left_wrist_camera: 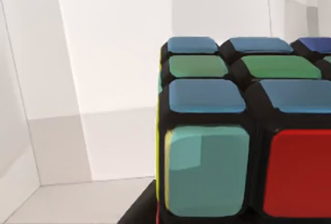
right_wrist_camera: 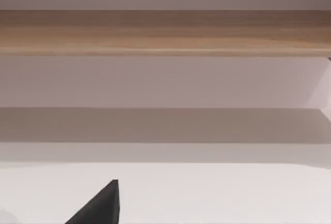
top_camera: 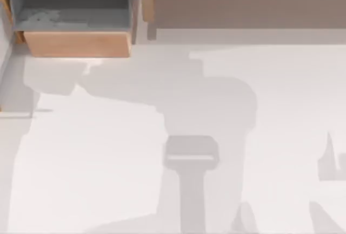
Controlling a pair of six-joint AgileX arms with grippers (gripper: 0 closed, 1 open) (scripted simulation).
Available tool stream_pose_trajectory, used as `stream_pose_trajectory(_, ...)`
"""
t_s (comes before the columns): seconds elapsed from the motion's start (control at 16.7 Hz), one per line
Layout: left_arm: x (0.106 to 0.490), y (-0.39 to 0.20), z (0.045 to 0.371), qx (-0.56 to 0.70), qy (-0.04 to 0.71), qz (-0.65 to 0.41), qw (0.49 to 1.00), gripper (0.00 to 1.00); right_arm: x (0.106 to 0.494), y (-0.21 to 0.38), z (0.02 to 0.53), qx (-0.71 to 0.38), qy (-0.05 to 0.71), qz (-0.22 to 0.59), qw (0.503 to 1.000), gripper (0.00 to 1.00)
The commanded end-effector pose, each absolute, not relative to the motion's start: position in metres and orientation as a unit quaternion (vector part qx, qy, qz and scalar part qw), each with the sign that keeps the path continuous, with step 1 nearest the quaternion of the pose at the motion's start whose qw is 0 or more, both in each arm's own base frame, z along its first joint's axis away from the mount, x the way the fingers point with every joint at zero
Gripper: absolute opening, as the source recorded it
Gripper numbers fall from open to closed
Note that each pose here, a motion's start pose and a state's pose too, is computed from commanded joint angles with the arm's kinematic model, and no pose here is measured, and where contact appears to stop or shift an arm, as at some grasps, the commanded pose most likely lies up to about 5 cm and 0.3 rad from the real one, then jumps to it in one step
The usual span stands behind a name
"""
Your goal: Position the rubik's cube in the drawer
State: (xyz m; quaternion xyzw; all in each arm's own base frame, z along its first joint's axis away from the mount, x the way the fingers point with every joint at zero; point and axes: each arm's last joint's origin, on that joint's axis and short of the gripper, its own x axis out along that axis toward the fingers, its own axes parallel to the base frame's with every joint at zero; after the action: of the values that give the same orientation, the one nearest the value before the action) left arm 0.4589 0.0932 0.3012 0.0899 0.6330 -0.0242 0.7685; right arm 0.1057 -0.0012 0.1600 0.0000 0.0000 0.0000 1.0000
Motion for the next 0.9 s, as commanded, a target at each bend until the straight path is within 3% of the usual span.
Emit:
stream_pose_trajectory(0.42, 0.477, 0.169, 0.196, 0.007, 0.701, -0.004, 0.713, 0.0, 0.106, -0.001, 0.16, 0.0, 0.0, 0.0, 1.0, 1.0)
stream_pose_trajectory(0.84, 0.477, 0.171, 0.189, 0.002, 0.707, -0.005, 0.707, 0.0, 0.106, -0.001, 0.16, 0.0, 0.0, 0.0, 1.0, 1.0)
stream_pose_trajectory(0.9, 0.477, 0.171, 0.189, 0.002, 0.707, -0.005, 0.707, 0.08, 0.106, -0.001, 0.16, 0.0, 0.0, 0.0, 1.0, 1.0)
